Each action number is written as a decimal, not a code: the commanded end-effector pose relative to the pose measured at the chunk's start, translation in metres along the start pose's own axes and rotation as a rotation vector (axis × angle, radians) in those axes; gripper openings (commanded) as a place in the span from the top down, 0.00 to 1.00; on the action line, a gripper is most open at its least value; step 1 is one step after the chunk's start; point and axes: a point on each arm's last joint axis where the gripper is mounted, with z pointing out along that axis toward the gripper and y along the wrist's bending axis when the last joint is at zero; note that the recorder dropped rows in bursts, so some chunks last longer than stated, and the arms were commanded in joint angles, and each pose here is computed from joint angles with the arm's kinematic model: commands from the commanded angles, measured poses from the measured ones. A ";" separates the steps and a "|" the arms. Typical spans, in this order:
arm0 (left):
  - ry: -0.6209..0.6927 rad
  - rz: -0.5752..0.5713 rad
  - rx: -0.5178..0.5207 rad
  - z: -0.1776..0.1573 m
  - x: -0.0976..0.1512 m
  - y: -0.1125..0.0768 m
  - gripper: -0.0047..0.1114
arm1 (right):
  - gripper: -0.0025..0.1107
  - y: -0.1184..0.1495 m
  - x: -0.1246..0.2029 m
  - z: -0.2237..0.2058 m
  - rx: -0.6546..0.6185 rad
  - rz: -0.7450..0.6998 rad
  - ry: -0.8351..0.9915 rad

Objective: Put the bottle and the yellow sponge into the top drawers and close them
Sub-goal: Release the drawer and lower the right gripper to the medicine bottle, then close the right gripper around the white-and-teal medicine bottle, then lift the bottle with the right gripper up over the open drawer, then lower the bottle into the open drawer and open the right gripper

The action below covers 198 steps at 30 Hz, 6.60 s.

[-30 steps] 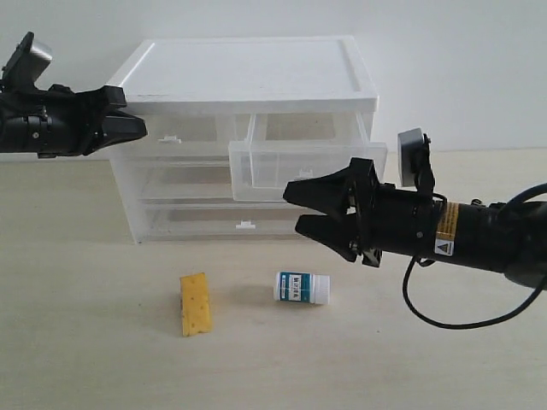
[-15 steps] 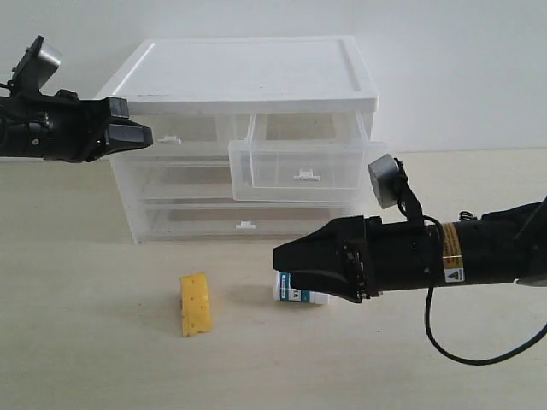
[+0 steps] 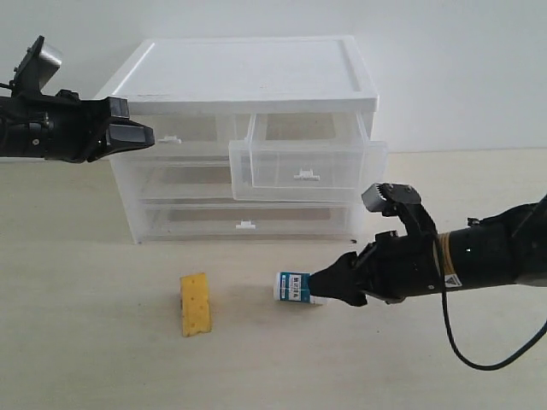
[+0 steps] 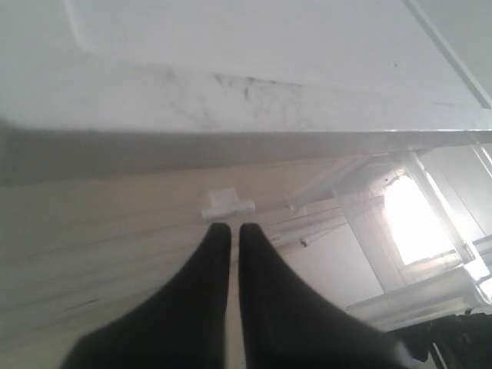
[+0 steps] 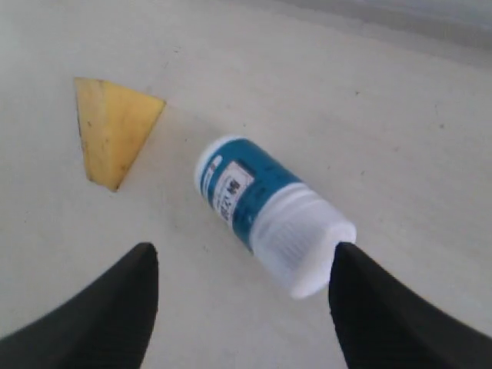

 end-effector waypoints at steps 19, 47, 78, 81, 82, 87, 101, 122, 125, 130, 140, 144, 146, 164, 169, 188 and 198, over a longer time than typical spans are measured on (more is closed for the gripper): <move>-0.002 0.012 0.009 -0.001 -0.003 -0.001 0.93 | 0.46 0.017 -0.011 0.012 0.028 -0.411 -0.120; -0.004 0.010 0.009 -0.001 -0.003 -0.001 0.93 | 0.46 0.009 0.007 0.025 0.103 -0.427 0.026; -0.004 0.010 0.009 -0.001 -0.003 -0.001 0.93 | 0.46 0.018 0.002 0.032 0.090 -0.509 -0.001; -0.004 0.010 0.009 -0.001 -0.003 -0.001 0.93 | 0.46 0.018 0.002 0.032 0.092 -0.510 -0.004; -0.004 0.010 0.009 -0.001 -0.003 -0.001 0.93 | 0.46 0.018 0.002 0.032 0.092 -0.510 -0.004; -0.003 0.010 0.011 -0.001 -0.003 -0.002 0.93 | 0.46 0.018 0.001 0.032 0.093 -0.509 -0.005; -0.004 0.010 0.008 -0.001 -0.003 -0.001 0.93 | 0.46 0.005 0.008 0.047 0.093 -0.453 0.005; -0.010 0.017 -0.017 -0.001 -0.003 0.001 0.93 | 0.98 0.034 -0.007 0.021 -0.011 -0.363 0.130; -0.010 0.017 -0.017 -0.001 -0.003 0.001 0.93 | 0.98 0.049 -0.012 0.014 -0.103 -0.317 0.128; -0.011 0.017 -0.021 -0.001 -0.003 0.001 0.93 | 0.98 0.080 -0.023 -0.002 -0.350 -0.301 0.049; -0.008 0.020 -0.022 -0.001 -0.003 0.001 0.93 | 0.98 0.118 -0.066 -0.037 -0.549 -0.200 -0.295; -0.007 0.020 -0.017 -0.001 -0.003 0.001 0.93 | 0.98 0.132 -0.091 -0.060 -0.537 -0.221 -0.439; -0.007 0.020 -0.017 -0.001 -0.003 0.001 0.93 | 0.98 0.137 -0.106 -0.069 -0.461 -0.253 -0.469; -0.013 0.020 -0.043 -0.002 -0.004 0.003 0.93 | 0.98 0.092 -0.156 -0.089 0.328 -0.200 -0.465; -0.013 0.020 -0.043 -0.002 -0.004 0.003 0.93 | 0.98 0.080 -0.151 -0.071 0.311 -0.160 -0.430; -0.011 0.022 -0.043 -0.002 -0.003 0.003 0.93 | 0.64 0.068 -0.145 -0.050 0.286 -0.152 -0.375; -0.010 0.024 -0.043 -0.002 -0.003 0.003 0.93 | 0.46 0.068 -0.143 -0.050 0.287 -0.166 -0.355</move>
